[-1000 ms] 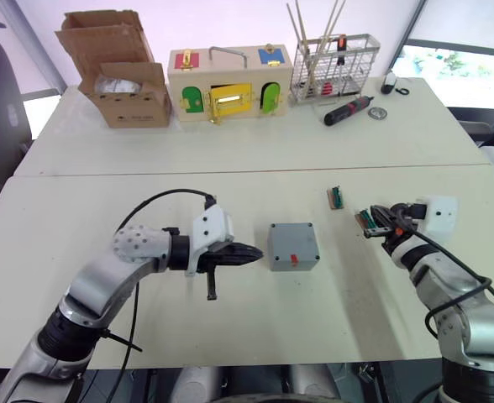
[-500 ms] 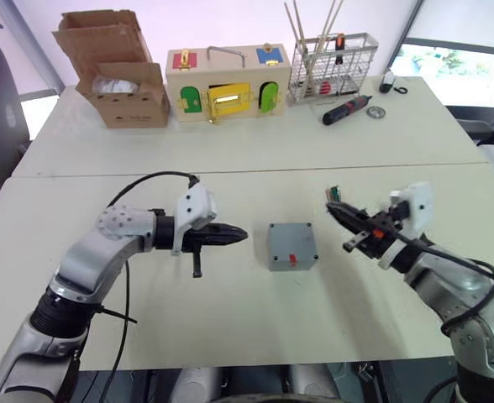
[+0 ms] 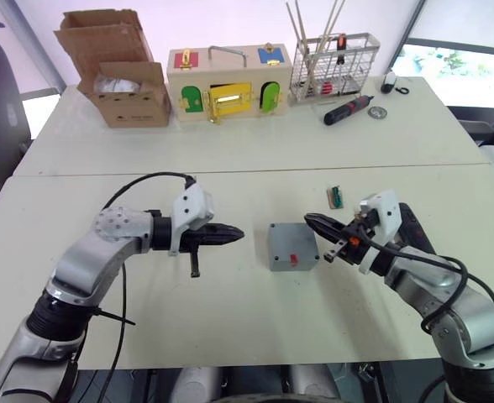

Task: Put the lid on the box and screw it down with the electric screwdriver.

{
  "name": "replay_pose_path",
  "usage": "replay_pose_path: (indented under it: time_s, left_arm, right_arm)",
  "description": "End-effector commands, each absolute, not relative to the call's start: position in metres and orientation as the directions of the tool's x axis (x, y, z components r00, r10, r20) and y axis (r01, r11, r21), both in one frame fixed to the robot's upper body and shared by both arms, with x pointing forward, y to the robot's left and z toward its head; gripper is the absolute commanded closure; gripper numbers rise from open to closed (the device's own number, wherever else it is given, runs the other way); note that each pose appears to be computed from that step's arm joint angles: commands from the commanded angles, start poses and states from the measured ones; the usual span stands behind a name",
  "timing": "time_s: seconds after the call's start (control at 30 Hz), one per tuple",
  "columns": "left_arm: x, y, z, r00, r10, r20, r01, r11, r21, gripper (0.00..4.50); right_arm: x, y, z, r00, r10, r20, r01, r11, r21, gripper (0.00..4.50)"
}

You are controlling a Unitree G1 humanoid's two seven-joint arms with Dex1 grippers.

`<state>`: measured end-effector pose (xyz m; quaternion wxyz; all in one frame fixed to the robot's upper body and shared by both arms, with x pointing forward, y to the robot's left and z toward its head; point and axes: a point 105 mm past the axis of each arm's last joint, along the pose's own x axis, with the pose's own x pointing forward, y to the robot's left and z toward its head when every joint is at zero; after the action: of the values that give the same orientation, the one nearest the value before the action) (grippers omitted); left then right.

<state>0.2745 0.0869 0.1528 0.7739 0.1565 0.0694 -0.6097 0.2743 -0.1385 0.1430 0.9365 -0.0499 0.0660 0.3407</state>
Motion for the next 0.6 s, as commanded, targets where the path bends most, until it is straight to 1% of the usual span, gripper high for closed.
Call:
replay_pose_path:
  time_s: [0.03,0.6]
  left_arm:
    - [0.2709,0.0846,0.164,0.25,-0.93,-0.27,0.959,0.199,0.202,4.5]
    - [0.2714,0.0812,0.1616,0.244,-0.931,-0.27,0.96,0.193,0.203,4.5]
  right_arm:
    - [0.2736,-0.1414,0.149,0.765,0.629,-0.135,-0.641,0.764,-0.076,4.45]
    - [0.2754,-0.149,0.1431,0.793,0.591,-0.149,-0.606,0.791,-0.084,4.45]
